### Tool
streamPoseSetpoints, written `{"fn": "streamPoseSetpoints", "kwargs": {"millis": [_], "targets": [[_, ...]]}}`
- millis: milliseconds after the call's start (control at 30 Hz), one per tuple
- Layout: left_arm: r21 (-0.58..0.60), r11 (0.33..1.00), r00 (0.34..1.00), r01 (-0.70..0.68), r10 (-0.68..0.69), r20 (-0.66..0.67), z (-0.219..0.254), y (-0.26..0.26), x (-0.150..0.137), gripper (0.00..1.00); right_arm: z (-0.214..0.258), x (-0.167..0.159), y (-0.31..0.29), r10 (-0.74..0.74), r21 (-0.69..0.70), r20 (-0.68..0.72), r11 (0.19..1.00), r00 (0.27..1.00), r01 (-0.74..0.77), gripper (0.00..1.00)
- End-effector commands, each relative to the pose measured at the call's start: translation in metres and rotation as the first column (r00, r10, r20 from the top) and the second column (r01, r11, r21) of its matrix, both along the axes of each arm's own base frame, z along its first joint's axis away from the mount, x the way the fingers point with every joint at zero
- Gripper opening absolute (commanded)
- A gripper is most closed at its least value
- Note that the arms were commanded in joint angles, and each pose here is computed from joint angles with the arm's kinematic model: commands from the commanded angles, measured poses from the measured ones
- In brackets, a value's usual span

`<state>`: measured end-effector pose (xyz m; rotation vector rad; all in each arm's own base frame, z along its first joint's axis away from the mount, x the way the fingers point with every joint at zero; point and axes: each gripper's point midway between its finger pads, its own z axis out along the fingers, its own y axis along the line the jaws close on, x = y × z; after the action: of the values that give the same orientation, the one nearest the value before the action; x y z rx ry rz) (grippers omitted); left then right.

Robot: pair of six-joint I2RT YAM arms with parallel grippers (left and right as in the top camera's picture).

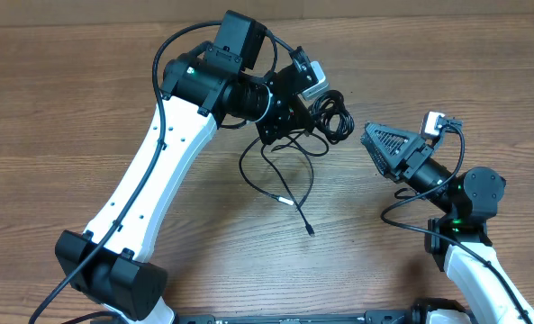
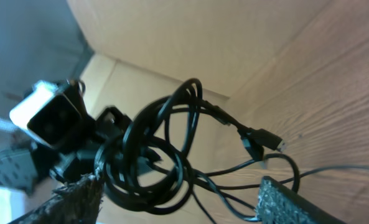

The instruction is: Untangle cables

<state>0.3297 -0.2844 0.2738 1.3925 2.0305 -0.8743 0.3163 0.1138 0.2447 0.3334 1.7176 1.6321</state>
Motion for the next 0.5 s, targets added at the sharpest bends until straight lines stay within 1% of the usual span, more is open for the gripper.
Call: {"fn": "streamPoseSetpoints", "kwargs": {"millis": [0, 133, 267, 367, 467], "targets": [[-0.069, 0.996, 0.996, 0.065, -0.061, 0.057, 0.024, -0.005, -0.012, 0.04, 0.010, -0.005, 0.007, 0.049, -0.121, 0.166, 0.992, 0.985, -0.029, 0.81], [-0.068, 0.996, 0.997, 0.065, -0.061, 0.057, 0.024, -0.005, -0.012, 0.04, 0.020, -0.015, 0.012, 0.109, -0.198, 0.302, 0.979, 0.947, -0.049, 0.83], [-0.068, 0.995, 0.996, 0.072, -0.068, 0.056, 0.024, -0.007, -0.014, 0.05, 0.037, -0.028, 0.018, 0.169, -0.251, 0.437, 0.966, 0.883, -0.061, 0.85], [-0.069, 0.995, 0.996, 0.079, -0.075, 0.057, 0.024, -0.009, -0.015, 0.04, 0.044, -0.035, 0.020, 0.193, -0.267, 0.489, 0.962, 0.851, -0.065, 0.86], [-0.069, 0.994, 0.995, 0.090, -0.086, 0.056, 0.024, -0.013, -0.019, 0.04, 0.044, -0.037, 0.021, 0.203, -0.273, 0.494, 0.959, 0.845, -0.071, 0.84]]}}
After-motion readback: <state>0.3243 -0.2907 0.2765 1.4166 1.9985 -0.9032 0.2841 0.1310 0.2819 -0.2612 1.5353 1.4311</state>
